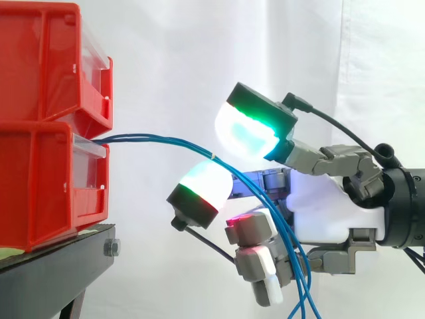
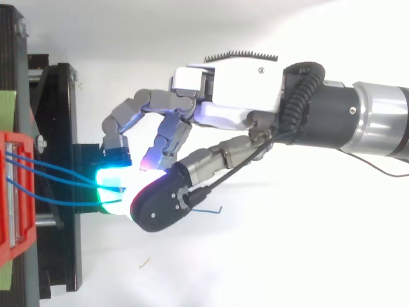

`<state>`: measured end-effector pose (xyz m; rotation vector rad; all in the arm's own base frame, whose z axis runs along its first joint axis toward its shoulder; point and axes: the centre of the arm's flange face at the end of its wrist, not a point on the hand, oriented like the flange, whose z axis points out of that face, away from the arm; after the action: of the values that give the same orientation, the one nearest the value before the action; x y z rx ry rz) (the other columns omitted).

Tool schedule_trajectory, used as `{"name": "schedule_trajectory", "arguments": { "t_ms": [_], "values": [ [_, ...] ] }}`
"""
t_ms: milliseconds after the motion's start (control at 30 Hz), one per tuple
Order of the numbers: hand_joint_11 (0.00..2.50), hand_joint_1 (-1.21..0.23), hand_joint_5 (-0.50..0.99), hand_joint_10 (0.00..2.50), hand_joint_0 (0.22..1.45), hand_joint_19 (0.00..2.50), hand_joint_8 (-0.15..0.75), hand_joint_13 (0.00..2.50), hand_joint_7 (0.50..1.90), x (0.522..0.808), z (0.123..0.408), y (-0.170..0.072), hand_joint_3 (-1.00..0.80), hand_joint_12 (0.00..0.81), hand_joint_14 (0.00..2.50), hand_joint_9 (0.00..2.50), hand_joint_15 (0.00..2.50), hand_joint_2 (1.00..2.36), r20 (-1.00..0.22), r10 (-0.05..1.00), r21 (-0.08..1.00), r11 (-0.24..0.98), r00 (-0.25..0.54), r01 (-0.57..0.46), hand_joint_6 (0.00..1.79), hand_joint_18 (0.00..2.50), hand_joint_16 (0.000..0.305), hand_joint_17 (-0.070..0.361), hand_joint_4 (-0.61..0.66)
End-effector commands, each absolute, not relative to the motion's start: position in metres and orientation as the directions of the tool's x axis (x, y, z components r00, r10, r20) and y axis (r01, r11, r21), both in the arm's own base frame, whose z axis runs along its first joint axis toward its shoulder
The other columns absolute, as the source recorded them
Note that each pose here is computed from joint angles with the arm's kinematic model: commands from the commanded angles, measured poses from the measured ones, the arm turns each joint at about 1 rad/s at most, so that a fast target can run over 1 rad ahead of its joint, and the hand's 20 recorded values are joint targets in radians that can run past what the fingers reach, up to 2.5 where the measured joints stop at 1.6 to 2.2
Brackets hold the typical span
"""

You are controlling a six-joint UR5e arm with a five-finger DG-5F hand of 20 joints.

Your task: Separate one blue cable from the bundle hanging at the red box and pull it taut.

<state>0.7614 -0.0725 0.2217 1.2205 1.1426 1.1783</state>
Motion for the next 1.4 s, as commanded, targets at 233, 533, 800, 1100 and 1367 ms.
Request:
{"name": "schedule_trajectory", "arguments": {
  "t_ms": [233,533,800,1100,1367],
  "values": [
    [1.05,-0.82,-0.14,0.02,0.63,0.70,0.366,1.18,1.04,0.7614,0.2211,-0.0728,-0.31,0.390,0.02,1.12,0.73,1.01,0.003,0.998,1.000,-0.001,0.061,-0.026,0.89,1.04,0.043,0.097,0.05],
    [1.07,-0.89,-0.17,0.01,0.65,0.70,0.363,1.16,1.05,0.7615,0.2211,-0.0717,-0.18,0.389,0.02,1.09,0.73,1.01,0.001,0.998,1.000,0.000,0.060,-0.026,0.93,1.03,0.044,0.099,-0.01],
    [1.07,-0.95,-0.17,0.01,0.76,0.66,0.334,1.11,0.99,0.7615,0.2211,-0.0717,-0.50,0.370,0.03,1.03,0.72,1.00,0.000,0.998,1.000,0.002,0.060,-0.026,0.93,1.01,0.043,0.096,0.03],
    [1.06,-0.84,-0.14,0.01,0.55,0.72,0.353,1.17,1.02,0.7613,0.2210,-0.0717,-0.50,0.374,0.03,1.16,0.74,1.00,-0.002,0.998,1.000,0.004,0.060,-0.024,0.89,1.05,0.043,0.097,0.07],
    [1.03,-0.63,-0.12,0.02,0.53,0.73,0.351,1.22,1.04,0.7608,0.2201,-0.0717,-0.50,0.379,0.02,1.25,0.74,1.00,-0.004,0.998,1.000,0.005,0.060,-0.021,0.87,1.07,0.043,0.096,0.01]
  ]
}}
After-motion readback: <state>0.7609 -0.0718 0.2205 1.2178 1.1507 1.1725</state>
